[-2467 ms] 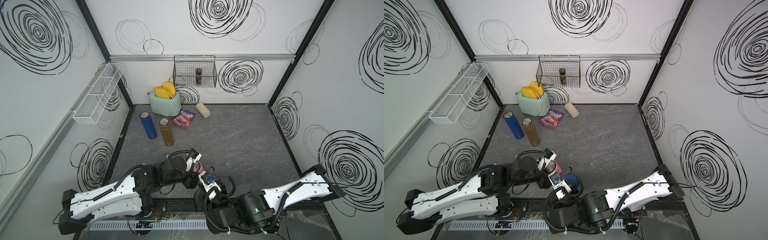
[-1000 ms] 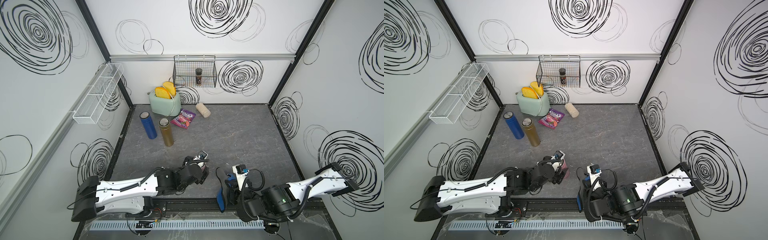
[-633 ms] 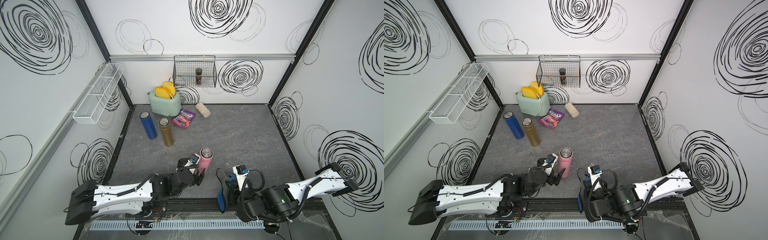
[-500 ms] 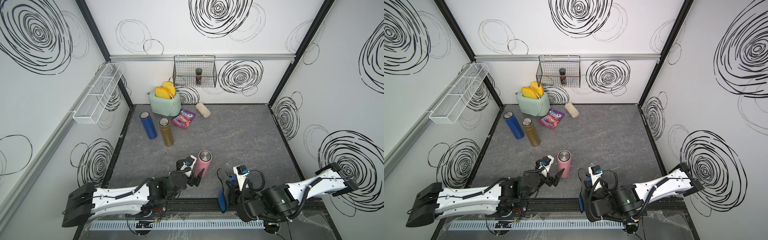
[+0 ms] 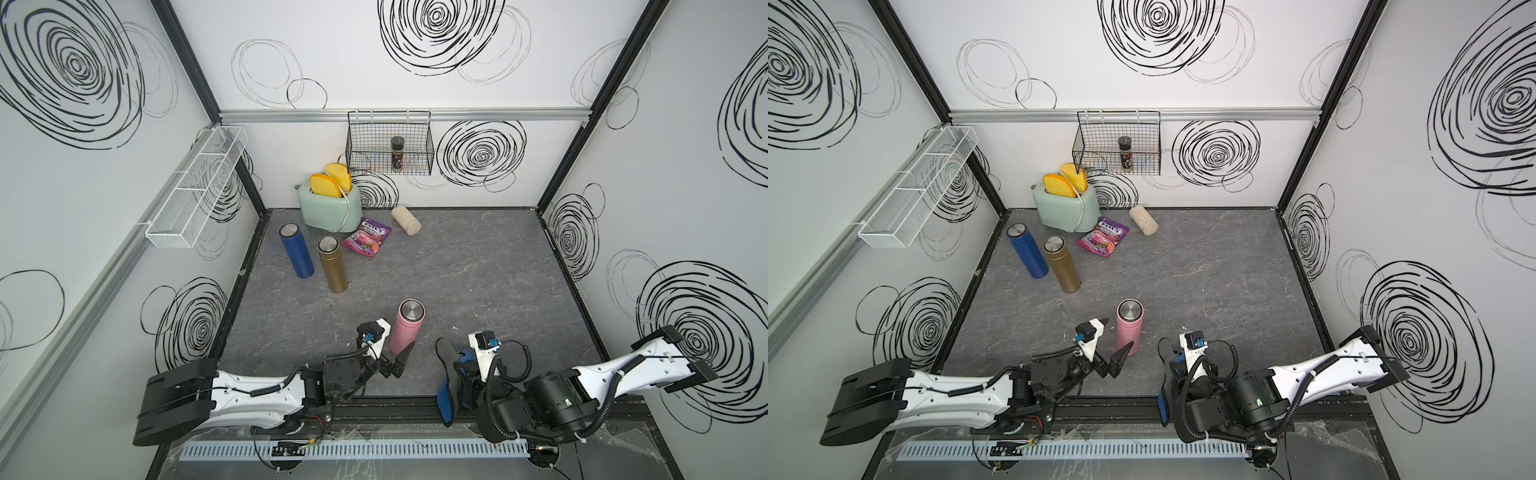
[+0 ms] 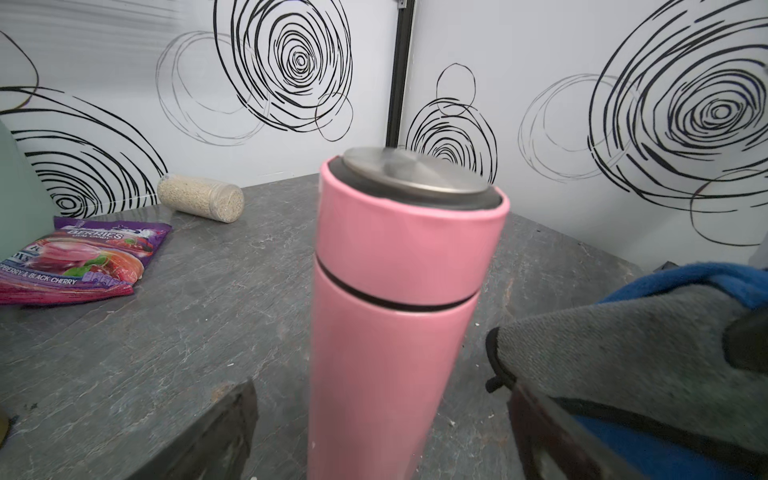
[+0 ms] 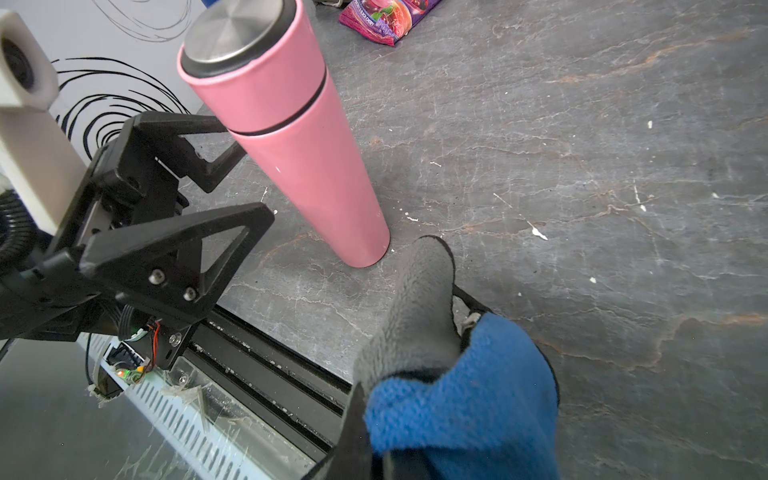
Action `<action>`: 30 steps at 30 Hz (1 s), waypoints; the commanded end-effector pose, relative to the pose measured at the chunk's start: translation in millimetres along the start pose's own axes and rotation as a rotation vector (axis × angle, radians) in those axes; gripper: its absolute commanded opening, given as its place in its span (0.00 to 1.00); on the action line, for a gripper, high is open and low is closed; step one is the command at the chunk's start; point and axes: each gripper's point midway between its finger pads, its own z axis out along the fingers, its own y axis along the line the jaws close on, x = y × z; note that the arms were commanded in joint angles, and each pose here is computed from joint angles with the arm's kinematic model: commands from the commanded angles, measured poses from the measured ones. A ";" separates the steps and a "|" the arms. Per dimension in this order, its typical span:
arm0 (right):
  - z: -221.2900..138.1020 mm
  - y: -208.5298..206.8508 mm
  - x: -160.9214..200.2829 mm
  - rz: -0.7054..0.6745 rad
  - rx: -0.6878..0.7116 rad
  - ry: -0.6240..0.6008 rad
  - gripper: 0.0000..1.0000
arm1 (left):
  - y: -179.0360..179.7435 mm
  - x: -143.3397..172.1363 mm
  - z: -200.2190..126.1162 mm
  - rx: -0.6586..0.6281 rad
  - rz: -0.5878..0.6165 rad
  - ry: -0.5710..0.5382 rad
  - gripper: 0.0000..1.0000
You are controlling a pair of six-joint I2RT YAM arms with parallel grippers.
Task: Wipe the surface of the thermos
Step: Place the thermos at the center of the board, then pick up the thermos from the center of the board.
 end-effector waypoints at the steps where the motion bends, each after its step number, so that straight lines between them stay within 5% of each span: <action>1: 0.3 -4.8 2.9 0.043 0.005 0.004 0.00 | -3.7 -32.9 2.1 0.003 -0.016 -0.140 0.98; 30: 1.5 -18.2 11.2 0.060 0.030 0.031 0.00 | 17.0 -3.1 29.9 -0.145 -0.073 -0.211 0.99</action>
